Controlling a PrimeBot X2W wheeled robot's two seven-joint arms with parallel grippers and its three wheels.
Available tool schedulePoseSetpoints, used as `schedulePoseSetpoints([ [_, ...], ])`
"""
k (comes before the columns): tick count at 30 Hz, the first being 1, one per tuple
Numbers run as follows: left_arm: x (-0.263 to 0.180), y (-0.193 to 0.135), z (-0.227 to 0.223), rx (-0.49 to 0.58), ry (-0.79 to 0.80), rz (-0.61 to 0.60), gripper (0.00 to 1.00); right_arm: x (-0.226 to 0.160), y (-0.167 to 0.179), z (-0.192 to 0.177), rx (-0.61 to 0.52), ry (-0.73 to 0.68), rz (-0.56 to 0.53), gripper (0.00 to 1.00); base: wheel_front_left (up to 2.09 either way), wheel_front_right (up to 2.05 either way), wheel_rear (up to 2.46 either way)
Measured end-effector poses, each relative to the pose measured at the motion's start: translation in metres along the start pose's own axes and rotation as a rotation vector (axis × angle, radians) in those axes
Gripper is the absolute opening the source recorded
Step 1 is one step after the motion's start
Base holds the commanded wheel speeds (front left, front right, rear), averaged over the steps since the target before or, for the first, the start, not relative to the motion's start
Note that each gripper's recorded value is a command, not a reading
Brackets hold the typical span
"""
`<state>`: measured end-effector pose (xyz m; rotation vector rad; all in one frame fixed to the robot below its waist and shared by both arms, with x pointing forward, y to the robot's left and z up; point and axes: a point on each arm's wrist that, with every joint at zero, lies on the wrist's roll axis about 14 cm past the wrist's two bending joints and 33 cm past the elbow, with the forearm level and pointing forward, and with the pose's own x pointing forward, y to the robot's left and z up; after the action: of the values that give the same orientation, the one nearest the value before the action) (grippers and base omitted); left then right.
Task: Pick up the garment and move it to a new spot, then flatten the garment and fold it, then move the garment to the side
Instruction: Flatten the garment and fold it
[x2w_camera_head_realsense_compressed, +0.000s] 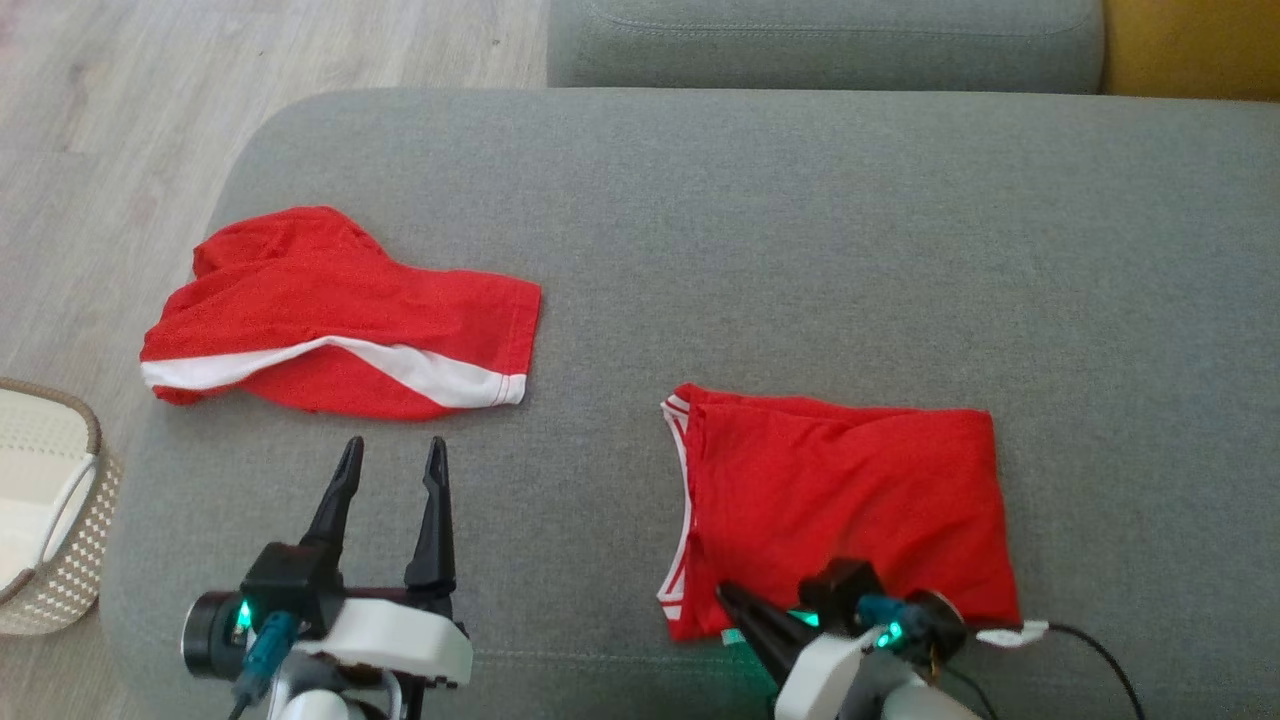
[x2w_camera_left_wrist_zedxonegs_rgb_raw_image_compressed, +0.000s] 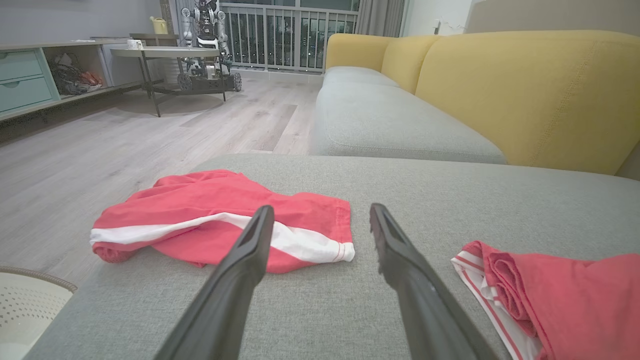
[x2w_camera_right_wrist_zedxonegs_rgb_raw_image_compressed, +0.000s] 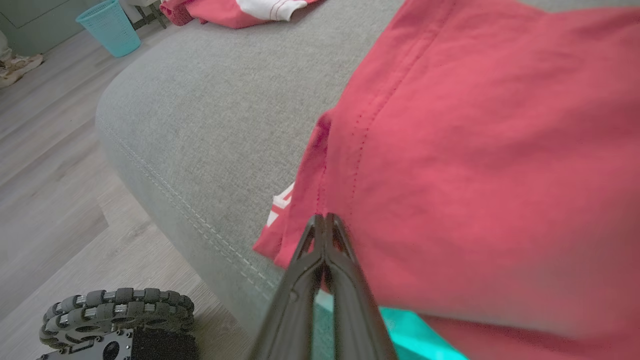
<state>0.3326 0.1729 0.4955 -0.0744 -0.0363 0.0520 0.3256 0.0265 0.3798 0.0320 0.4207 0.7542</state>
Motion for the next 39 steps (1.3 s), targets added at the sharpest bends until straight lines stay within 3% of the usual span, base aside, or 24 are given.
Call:
schedulePoseSetpoints([
  [6, 0.001, -0.003, 0.003, 0.0, -0.012, -0.009, 1.0, 0.004, -0.015, 0.03, 0.023, -0.081, -0.039, 0.0, 0.0, 0.0, 0.0],
  [13, 0.003, -0.017, 0.011, -0.008, -0.039, -0.051, 1.0, -0.015, -0.051, 0.067, 0.041, -0.214, -0.17, 0.0, 0.0, 0.0, 0.0],
  [22, 0.005, -0.037, 0.018, -0.019, -0.062, -0.107, 1.0, -0.072, -0.111, 0.138, -0.09, -0.454, -0.399, 0.0, 0.0, 0.0, 0.0],
  [28, 0.008, -0.047, 0.018, -0.019, -0.062, -0.136, 1.0, -0.121, -0.136, 0.145, -0.129, -0.526, -0.551, 0.0, 0.0, 0.0, 0.0],
  [29, 0.008, -0.048, 0.016, -0.018, -0.056, -0.139, 1.0, -0.127, -0.138, 0.144, -0.135, -0.526, -0.57, 0.12, 0.0, 0.0, 0.0],
  [30, 0.008, -0.048, 0.014, -0.017, -0.048, -0.141, 1.0, -0.133, -0.14, 0.143, -0.141, -0.528, -0.589, 0.74, 0.0, 0.0, 0.0],
  [31, 0.007, -0.048, 0.011, -0.016, -0.04, -0.141, 1.0, -0.138, -0.143, 0.141, -0.146, -0.526, -0.608, 0.74, 0.0, 0.0, 0.0],
  [32, 0.007, -0.048, 0.009, -0.015, -0.032, -0.142, 1.0, -0.143, -0.146, 0.137, -0.153, -0.519, -0.626, 1.0, 0.0, 0.0, 0.0],
  [39, 0.001, -0.043, -0.007, -0.009, 0.018, -0.128, 1.0, -0.164, -0.156, 0.116, -0.137, -0.485, -0.701, 1.0, 0.0, 0.0, 0.0],
])
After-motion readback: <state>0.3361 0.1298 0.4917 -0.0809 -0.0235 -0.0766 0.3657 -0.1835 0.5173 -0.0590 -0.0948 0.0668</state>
